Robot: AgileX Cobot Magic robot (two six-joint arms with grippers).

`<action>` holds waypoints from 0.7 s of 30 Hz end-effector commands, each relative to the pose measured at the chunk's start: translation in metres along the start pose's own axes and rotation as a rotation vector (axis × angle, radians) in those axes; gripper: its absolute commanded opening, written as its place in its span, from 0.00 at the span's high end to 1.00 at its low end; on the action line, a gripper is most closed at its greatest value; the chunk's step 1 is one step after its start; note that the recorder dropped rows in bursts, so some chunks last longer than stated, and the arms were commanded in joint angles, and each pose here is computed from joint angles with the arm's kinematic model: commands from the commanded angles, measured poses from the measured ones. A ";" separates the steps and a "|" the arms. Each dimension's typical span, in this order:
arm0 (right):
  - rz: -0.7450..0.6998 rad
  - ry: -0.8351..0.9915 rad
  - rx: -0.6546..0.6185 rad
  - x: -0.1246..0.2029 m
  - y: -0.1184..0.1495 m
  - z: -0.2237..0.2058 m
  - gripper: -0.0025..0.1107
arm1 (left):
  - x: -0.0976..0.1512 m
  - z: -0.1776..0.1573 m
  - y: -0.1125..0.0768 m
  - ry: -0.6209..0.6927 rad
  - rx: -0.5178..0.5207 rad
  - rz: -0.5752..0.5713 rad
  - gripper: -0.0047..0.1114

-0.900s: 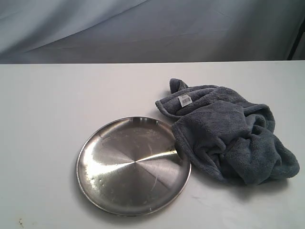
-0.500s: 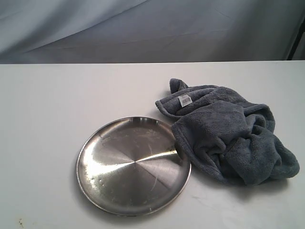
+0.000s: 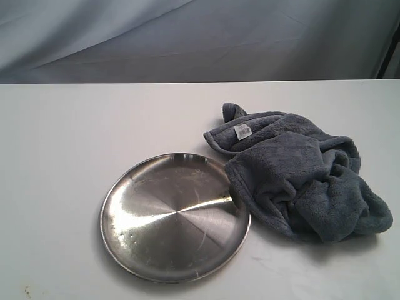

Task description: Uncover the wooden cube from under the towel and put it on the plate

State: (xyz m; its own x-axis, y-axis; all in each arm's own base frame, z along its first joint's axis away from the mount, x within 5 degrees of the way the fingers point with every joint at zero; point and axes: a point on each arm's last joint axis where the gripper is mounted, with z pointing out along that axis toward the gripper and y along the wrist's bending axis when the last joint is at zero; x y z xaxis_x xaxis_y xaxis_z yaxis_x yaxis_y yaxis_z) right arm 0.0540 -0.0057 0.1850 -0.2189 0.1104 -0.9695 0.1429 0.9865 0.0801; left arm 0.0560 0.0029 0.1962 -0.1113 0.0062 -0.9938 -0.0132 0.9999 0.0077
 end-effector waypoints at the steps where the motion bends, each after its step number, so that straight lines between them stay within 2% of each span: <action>1: 0.000 -0.004 0.003 0.001 0.000 0.000 0.98 | 0.000 0.000 0.000 -0.011 0.003 -0.018 0.96; 4: 0.000 -0.004 0.003 0.001 0.000 0.000 0.98 | -0.002 0.000 -0.002 -0.031 0.018 -0.077 0.96; 7: 0.000 -0.004 0.003 0.001 0.000 0.000 0.98 | -0.010 -0.001 -0.004 -0.122 0.046 -0.098 0.96; 12: 0.000 -0.004 0.003 0.001 0.000 0.000 0.98 | -0.037 -0.008 -0.006 -0.409 0.151 -0.394 0.96; 14: 0.000 -0.004 0.003 0.001 0.000 0.000 0.98 | -0.046 -0.011 -0.005 -0.396 0.154 -0.448 0.96; 18: 0.000 -0.004 0.003 0.001 0.000 0.000 0.98 | -0.079 -0.024 -0.003 -0.220 0.092 -0.405 0.96; 21: 0.000 -0.004 0.003 0.001 0.000 0.000 0.98 | -0.107 -0.028 -0.002 -0.177 0.059 -0.247 0.96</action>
State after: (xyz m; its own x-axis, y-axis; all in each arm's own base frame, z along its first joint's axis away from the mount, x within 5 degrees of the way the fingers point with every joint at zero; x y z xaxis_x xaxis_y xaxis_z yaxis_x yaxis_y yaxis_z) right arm 0.0540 -0.0057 0.1850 -0.2189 0.1104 -0.9695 0.1429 0.9865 0.0801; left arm 0.0400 -0.0009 0.2866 0.1194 -0.3558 -0.9269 0.0833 0.9339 -0.3477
